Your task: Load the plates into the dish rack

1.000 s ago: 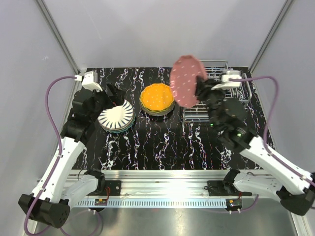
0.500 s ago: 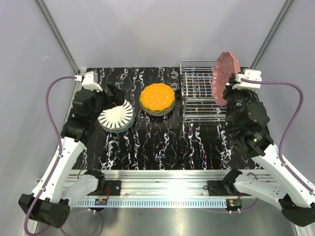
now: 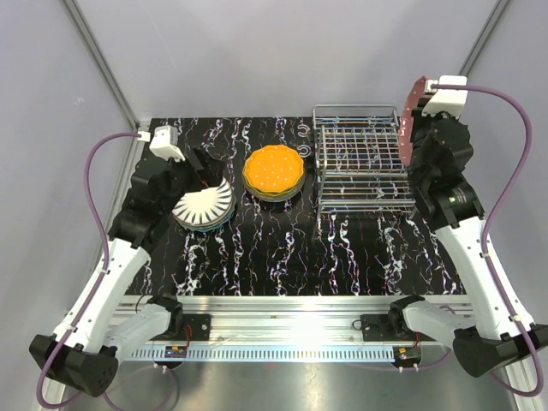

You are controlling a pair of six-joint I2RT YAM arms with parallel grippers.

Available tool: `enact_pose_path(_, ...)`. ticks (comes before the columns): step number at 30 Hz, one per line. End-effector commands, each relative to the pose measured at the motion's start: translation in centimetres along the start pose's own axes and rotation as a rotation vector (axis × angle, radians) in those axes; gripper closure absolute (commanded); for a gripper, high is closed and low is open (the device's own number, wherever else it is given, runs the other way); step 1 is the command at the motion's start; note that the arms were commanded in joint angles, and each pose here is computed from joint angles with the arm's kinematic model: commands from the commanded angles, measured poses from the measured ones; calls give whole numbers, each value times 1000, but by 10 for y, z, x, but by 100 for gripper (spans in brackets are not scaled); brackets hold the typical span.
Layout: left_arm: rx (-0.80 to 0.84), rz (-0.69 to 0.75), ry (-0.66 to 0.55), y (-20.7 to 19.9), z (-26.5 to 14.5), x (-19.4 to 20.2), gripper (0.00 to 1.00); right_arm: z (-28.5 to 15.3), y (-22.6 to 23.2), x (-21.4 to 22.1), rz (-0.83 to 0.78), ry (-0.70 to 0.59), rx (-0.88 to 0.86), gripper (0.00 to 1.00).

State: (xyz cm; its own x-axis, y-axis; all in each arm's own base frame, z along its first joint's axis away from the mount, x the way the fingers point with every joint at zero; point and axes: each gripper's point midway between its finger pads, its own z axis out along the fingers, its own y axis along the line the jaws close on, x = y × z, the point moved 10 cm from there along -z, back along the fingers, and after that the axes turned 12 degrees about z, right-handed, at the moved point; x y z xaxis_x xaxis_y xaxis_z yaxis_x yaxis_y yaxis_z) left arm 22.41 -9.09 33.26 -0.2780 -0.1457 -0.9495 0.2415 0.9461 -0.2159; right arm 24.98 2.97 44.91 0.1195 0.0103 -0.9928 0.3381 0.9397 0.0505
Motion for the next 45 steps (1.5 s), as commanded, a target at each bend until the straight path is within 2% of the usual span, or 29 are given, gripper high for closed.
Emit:
enact_pose_path(1,18,13,-65,-6,-2,-19,1,2,-11,-46,127,-134,-82,100)
enact_pose_path(10,48,22,-22,-15,4,-11,1,27,-42,-40,81,-124,-38,100)
enact_pose_path(27,74,13,8,-20,8,-6,1,60,-65,-23,-78,-137,9,100)
enact_pose_path(28,80,14,9,-21,9,-6,1,62,-66,-27,-70,-172,8,100)
enact_pose_path(34,77,13,20,-21,10,-5,1,68,-72,-19,-102,-171,-27,100)
enact_pose_path(39,88,25,26,-22,10,-4,1,68,-65,-1,-123,-163,-137,100)
enact_pose_path(41,56,33,23,-20,9,-5,1,66,-65,0,-131,-193,-144,100)
enact_pose_path(45,66,32,21,-20,10,-5,1,68,-67,12,-161,-169,-137,100)
